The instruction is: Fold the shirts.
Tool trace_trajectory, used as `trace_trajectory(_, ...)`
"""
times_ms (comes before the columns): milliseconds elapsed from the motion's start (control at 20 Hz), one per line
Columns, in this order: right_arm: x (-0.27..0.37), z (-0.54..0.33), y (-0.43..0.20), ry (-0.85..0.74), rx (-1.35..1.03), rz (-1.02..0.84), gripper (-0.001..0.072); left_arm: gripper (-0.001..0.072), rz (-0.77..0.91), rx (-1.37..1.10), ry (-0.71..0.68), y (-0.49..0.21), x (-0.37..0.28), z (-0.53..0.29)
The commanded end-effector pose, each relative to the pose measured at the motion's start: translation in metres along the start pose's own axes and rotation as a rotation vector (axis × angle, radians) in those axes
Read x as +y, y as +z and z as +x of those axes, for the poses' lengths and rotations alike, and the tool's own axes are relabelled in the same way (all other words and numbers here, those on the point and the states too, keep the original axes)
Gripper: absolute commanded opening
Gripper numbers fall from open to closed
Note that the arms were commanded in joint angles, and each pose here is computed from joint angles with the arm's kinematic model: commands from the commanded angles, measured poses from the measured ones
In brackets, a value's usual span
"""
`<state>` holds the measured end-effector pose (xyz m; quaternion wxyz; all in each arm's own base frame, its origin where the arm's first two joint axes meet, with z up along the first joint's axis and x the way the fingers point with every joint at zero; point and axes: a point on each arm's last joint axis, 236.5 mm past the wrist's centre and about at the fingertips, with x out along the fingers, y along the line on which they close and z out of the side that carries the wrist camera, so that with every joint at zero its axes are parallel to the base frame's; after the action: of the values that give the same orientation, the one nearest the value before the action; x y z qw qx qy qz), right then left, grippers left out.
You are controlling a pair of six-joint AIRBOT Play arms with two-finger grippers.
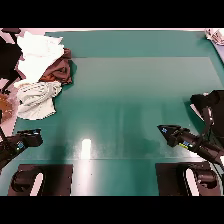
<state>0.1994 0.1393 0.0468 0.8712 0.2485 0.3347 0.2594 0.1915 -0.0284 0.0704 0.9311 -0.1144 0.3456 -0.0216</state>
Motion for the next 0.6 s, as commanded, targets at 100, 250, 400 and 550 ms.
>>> trace_trajectory(100,0.008,0.009,0.002,0.071,0.027,0.122,0.012,0.003,0.0,-0.001,0.0,0.0,0.0,0.0)
trace_trajectory(250,0.012,0.007,0.003,0.078,0.013,0.107,0.012,0.0029,0.0,-0.001,0.0,0.0,0.0,0.0)
trace_trajectory(400,0.024,-0.005,0.014,0.09,-0.068,0.035,0.012,0.003,0.0,-0.001,0.0,0.0,0.0,0.0)
trace_trajectory(550,0.036,-0.021,0.03,0.097,-0.193,-0.045,0.012,0.0029,0.0,-0.005,-0.001,0.001,0.0,0.0)
